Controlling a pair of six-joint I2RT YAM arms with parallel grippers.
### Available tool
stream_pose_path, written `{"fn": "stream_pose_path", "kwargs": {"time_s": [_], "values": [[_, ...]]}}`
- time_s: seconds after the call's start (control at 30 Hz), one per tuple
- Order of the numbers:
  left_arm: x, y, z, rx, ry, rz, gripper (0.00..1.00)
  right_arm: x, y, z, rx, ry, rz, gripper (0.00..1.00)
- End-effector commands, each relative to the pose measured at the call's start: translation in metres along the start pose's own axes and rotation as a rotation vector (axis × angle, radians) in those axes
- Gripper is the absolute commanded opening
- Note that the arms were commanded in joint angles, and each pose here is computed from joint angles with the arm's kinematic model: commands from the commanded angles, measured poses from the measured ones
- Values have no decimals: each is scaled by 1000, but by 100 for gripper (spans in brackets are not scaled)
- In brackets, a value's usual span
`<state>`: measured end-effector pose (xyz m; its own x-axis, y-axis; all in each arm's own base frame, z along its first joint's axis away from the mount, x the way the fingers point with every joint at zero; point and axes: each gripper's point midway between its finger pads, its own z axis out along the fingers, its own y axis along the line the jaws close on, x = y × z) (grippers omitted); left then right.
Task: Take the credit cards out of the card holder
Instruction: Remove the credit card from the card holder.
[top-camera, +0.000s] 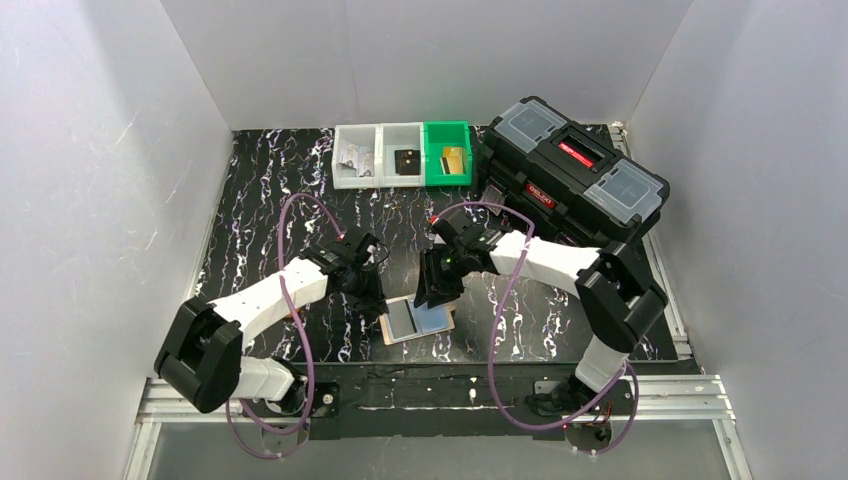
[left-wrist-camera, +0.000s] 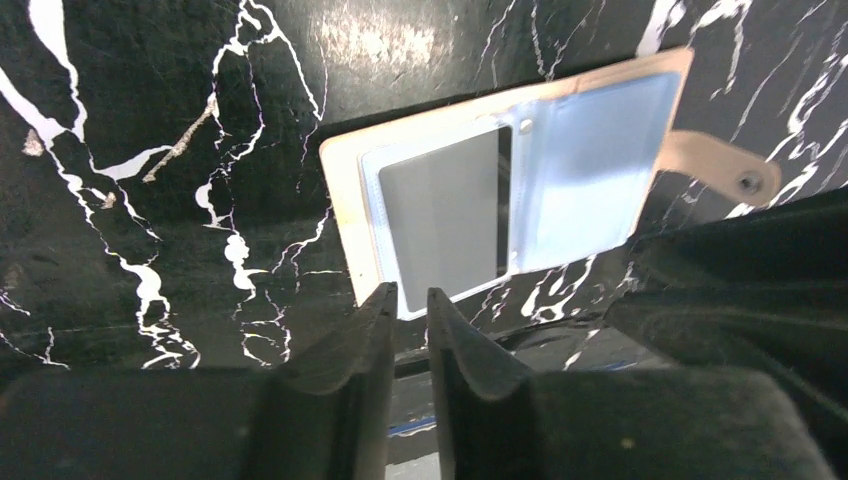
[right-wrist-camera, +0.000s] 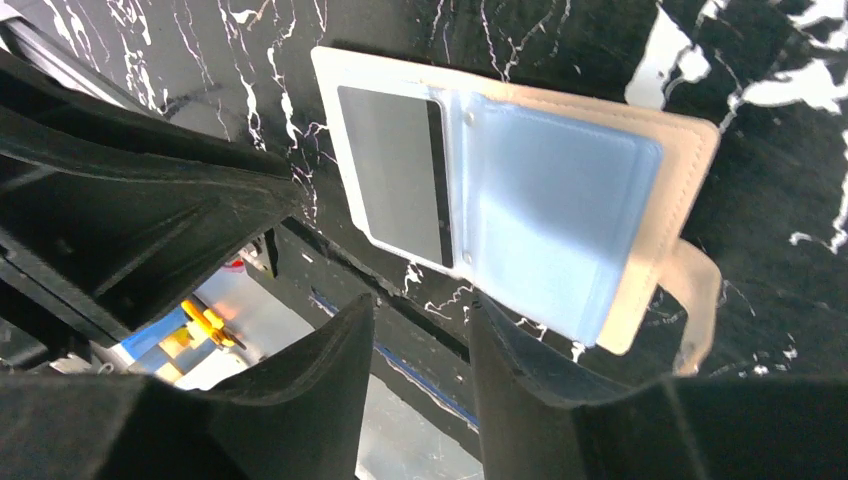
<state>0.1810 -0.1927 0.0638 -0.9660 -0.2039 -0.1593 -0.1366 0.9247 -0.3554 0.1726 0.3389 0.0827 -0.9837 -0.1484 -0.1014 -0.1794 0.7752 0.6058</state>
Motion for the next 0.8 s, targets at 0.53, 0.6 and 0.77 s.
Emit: {"fn": "stream_pose_path", "kwargs": {"time_s": [0.53,0.6,0.77], "values": [[18,13,36,-22,115,-13,0,3,-1,47,-70,78,33,39],[19,15,38,-31,119,-17,0,5,-4,50,-67,84,40,39],[19,16,40,-37,128,-19,0,11,-11,56,-68,103,55,39]]}}
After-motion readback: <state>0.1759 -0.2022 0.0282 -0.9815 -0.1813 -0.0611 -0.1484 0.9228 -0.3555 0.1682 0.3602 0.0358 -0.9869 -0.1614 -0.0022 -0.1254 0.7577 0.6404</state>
